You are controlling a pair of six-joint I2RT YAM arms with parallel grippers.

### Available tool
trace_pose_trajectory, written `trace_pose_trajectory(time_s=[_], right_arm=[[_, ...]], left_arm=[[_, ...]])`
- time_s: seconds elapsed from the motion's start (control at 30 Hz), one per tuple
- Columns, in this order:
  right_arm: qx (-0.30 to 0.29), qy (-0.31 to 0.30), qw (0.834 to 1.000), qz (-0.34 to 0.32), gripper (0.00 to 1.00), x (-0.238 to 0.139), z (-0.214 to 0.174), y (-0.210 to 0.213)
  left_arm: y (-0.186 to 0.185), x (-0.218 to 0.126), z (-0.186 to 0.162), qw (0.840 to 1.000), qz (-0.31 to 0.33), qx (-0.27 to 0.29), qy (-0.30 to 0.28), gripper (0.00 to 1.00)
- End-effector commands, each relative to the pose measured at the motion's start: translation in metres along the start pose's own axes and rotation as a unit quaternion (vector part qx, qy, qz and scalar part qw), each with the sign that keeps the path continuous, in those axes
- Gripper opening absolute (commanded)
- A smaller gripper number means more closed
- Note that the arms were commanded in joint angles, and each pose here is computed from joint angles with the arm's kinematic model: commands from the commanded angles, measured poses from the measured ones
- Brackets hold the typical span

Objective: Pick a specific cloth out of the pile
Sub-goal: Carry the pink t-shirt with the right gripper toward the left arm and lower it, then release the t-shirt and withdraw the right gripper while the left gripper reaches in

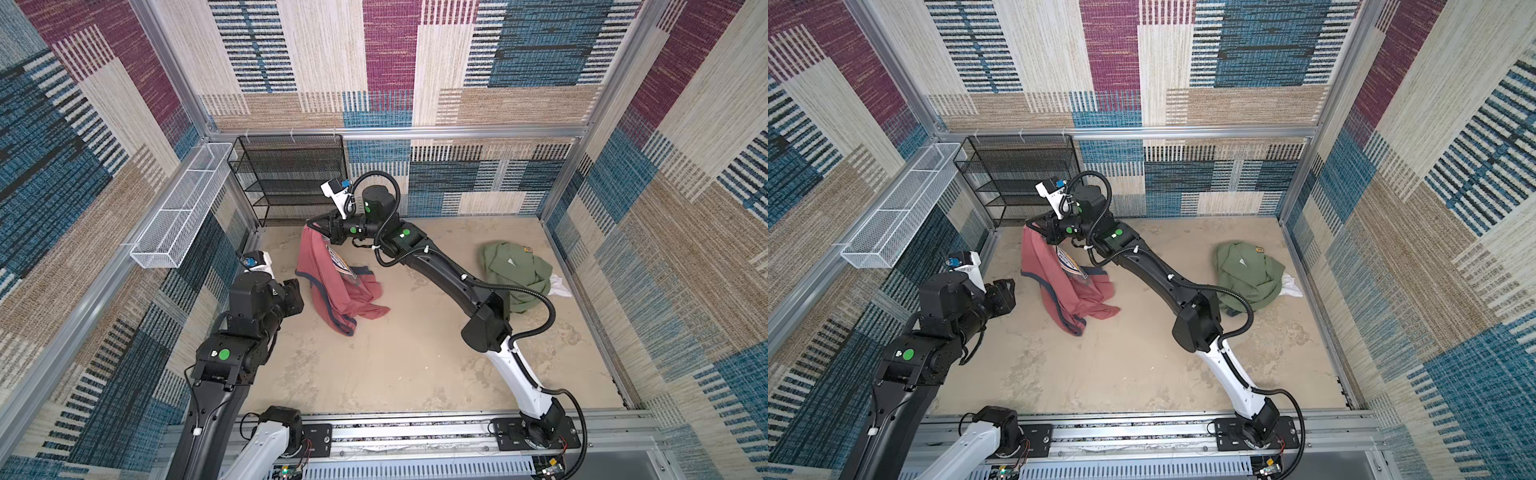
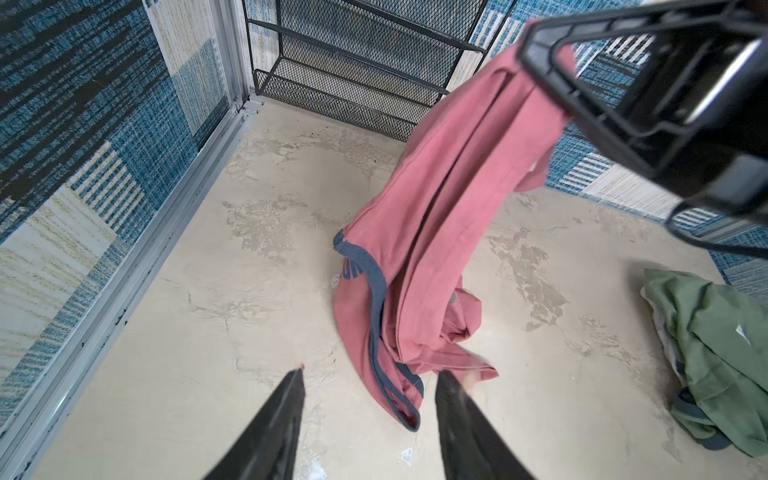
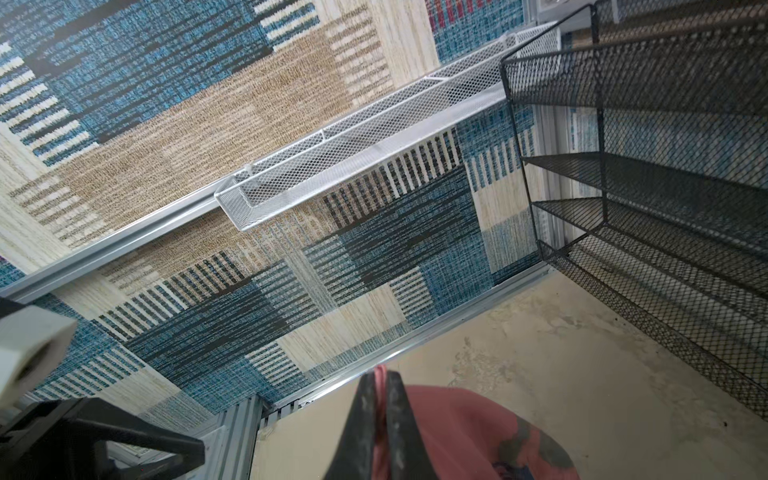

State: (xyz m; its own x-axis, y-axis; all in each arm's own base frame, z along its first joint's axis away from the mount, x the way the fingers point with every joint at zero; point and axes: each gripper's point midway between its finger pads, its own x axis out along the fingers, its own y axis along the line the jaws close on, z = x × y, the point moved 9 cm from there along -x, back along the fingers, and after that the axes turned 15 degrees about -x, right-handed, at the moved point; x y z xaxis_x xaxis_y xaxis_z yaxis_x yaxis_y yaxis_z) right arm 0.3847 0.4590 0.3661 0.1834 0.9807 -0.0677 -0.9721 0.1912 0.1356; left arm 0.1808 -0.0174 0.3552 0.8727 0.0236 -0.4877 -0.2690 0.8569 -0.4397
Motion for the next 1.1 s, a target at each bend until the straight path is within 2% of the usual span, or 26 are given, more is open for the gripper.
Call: trace_pose_trajectory(time_s=[0.0,0.27,0.6,0.67,0.7,0.77,0.9,0.97,1.07], right_arm=[[0.009,-0.023,0.999,0.022,0.00,0.009,-0.003,0.001],[0.047,-0.001,0.998,0.052,0.00,0.042,-0.050,0.009],[0.079,0.036,0.990,0.114,0.00,0.090,-0.112,0.056],[0.084,0.045,0.987,0.127,0.07,0.096,-0.122,0.066],[0.087,0.050,0.986,0.133,0.15,0.098,-0.126,0.070],[0.098,0.060,0.983,0.140,0.19,0.098,-0.130,0.073],[0.098,0.075,0.984,0.130,0.37,0.092,-0.130,0.074],[0.094,0.079,0.985,0.119,0.43,0.085,-0.128,0.076],[0.079,0.075,0.990,0.094,0.43,0.067,-0.123,0.077]], left_arm=[[0.002,-0.010,0.001,1.000,0.002,0.006,0.001,0.54],[0.005,-0.035,0.006,1.000,0.001,-0.008,-0.007,0.54],[0.004,-0.066,0.021,0.999,0.004,-0.008,-0.035,0.55],[0.003,-0.069,0.024,0.999,0.001,-0.009,-0.041,0.55],[0.002,-0.069,0.025,0.999,0.001,-0.009,-0.042,0.55],[0.001,-0.069,0.026,0.999,0.000,-0.007,-0.041,0.55],[0.001,-0.066,0.025,0.999,0.000,-0.009,-0.036,0.55],[0.000,-0.063,0.024,1.000,0.000,-0.010,-0.028,0.55],[-0.002,-0.054,0.022,1.000,0.002,-0.004,-0.013,0.55]])
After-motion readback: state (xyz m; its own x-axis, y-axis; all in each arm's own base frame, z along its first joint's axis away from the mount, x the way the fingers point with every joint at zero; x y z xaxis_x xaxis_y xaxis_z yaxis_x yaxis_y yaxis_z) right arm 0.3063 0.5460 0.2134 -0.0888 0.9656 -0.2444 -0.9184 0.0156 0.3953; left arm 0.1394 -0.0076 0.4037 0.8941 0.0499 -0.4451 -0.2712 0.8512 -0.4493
